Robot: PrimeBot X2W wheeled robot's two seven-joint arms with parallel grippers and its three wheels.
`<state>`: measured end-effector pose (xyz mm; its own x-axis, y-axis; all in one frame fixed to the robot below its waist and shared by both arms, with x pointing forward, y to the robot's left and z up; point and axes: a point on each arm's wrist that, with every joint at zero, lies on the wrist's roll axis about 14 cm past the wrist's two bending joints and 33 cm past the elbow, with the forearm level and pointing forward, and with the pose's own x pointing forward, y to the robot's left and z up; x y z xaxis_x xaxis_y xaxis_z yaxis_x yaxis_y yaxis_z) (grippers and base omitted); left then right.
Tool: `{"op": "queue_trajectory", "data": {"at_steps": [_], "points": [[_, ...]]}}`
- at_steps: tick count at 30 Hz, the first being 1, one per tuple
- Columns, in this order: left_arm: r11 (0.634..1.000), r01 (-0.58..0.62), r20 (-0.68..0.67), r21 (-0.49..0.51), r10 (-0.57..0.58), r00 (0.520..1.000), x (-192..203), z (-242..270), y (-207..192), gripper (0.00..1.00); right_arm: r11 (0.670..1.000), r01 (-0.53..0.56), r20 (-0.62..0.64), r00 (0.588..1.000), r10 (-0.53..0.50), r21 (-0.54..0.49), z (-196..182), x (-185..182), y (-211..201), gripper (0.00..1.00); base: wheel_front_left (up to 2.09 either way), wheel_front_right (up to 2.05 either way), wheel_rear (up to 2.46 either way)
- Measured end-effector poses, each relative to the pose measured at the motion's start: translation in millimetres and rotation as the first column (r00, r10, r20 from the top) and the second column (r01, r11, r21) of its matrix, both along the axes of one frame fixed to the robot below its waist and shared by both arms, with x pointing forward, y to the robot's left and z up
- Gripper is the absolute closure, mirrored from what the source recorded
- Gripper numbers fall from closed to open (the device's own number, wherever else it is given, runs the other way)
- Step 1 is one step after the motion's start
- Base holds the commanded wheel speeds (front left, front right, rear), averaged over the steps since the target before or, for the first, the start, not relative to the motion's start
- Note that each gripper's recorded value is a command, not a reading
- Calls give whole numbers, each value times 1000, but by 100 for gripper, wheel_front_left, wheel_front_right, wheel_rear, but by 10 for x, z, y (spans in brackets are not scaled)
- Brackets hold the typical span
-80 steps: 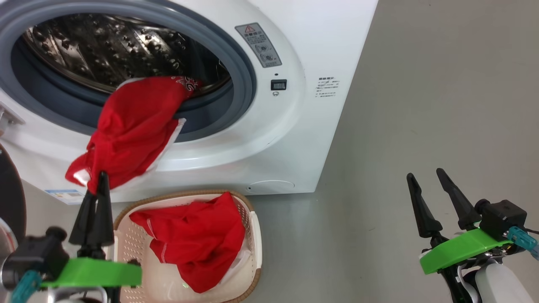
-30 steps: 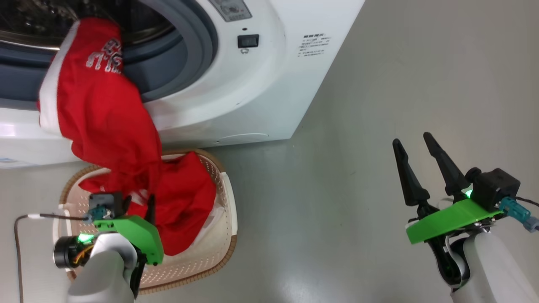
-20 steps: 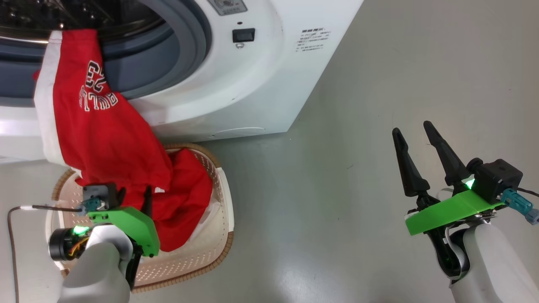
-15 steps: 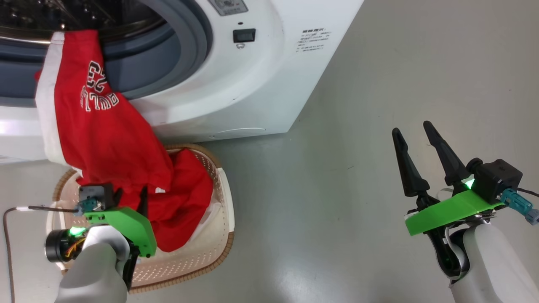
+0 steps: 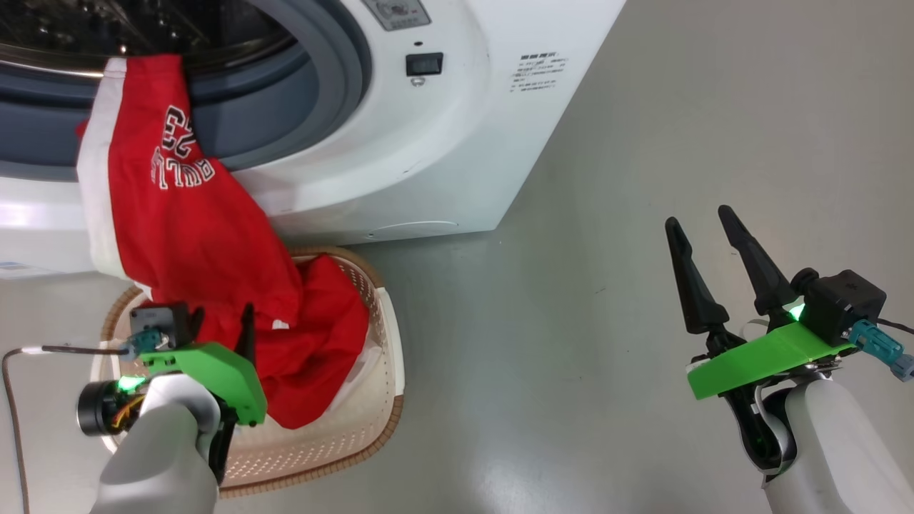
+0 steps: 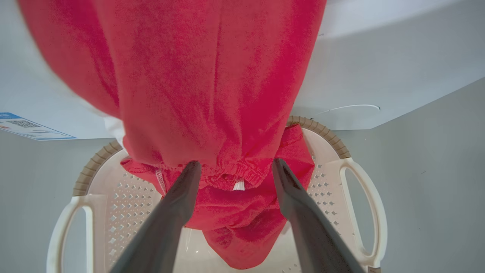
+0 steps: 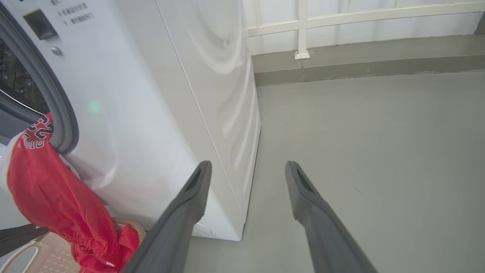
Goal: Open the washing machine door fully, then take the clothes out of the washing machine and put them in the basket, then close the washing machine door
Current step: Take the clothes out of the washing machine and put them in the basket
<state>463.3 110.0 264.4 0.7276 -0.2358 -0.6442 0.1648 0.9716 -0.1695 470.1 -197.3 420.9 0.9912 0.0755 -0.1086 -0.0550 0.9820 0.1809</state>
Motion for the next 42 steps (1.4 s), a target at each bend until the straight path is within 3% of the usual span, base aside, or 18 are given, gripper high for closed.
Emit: {"op": "queue_trajectory", "data": {"at_steps": [16,26,42], "points": [[992,-91,286,-87,112,952,490,736,189,0,1000,-22,24,999,22,5,76,50,81,0,0,0,0],[987,-130,427,-94,158,891,325,1130,398,0,1000,-27,36,999,27,6,142,-14,98,0,0,0,0],[982,-172,494,-79,188,849,-192,1345,572,0,1000,-23,42,999,23,-4,175,-41,58,0,0,0,0]]}}
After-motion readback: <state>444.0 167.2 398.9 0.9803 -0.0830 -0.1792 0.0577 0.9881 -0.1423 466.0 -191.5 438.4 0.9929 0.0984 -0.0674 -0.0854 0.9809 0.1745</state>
